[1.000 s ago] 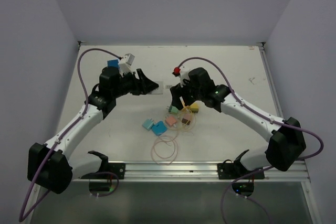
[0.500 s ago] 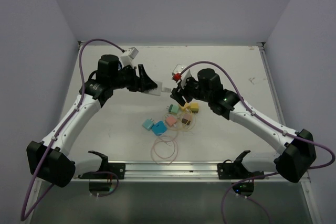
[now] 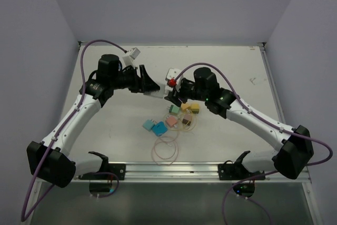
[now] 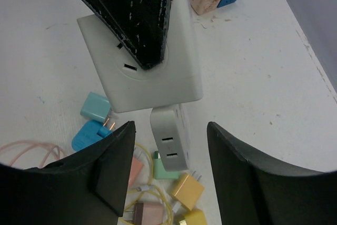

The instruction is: Pull the plug off the socket

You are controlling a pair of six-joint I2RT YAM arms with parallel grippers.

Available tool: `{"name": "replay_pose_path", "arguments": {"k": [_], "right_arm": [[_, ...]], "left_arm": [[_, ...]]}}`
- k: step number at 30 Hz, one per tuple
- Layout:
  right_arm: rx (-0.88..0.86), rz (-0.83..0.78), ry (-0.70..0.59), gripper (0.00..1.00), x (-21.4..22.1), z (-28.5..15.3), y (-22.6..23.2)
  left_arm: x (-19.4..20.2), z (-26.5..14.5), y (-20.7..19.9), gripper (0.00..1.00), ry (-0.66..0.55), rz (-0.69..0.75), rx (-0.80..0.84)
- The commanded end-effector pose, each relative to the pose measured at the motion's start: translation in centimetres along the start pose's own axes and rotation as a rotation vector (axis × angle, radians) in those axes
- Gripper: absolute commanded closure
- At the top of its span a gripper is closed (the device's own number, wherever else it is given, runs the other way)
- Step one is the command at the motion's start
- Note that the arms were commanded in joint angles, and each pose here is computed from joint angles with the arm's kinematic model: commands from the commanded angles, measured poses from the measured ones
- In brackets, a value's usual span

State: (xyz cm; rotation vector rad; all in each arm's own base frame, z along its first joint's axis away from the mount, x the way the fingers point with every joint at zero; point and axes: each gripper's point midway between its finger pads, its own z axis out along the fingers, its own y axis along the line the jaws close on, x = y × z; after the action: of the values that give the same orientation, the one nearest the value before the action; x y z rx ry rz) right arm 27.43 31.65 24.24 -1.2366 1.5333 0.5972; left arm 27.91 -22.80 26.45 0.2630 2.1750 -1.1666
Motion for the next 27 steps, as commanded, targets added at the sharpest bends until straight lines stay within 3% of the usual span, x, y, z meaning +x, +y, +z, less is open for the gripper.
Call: {"name": "replay_pose_path", "arguments": {"k": [1, 9, 12, 13, 16, 27], "right_arm": [[-0.020, -0.085, -0.093, 0.42, -3.4, 0.5, -0.2], [-0.053, -0.121, -0.069, 0.56, -2.8, 1.8, 0.0], [-0.065, -0.139, -0.053, 0.73, -2.2, 2.0, 0.1], [-0.072, -0.139, -0.035, 0.85, -1.7, 2.0, 0.3], [-0.067, -0.153, 0.009, 1.00, -0.3, 2.1, 0.2], [-0.004, -0.175, 0.194, 1.00, 6.4, 1.2, 0.0]], "left_arm": [[-2.4, -1.0, -2.6, 1.00, -0.067, 0.031, 0.082], [-2.7, -1.0, -2.8, 1.00, -0.081, 0.044, 0.087], [-3.1, -1.2, -3.0, 1.00, -0.089, 0.056, 0.085], [-3.2, -1.2, -3.0, 1.00, -0.087, 0.058, 0.080], [-3.9, -1.5, -3.1, 1.00, -0.100, 0.086, 0.063], [-7.1, -4.5, -2.2, 1.00, -0.135, 0.164, -0.011]]}}
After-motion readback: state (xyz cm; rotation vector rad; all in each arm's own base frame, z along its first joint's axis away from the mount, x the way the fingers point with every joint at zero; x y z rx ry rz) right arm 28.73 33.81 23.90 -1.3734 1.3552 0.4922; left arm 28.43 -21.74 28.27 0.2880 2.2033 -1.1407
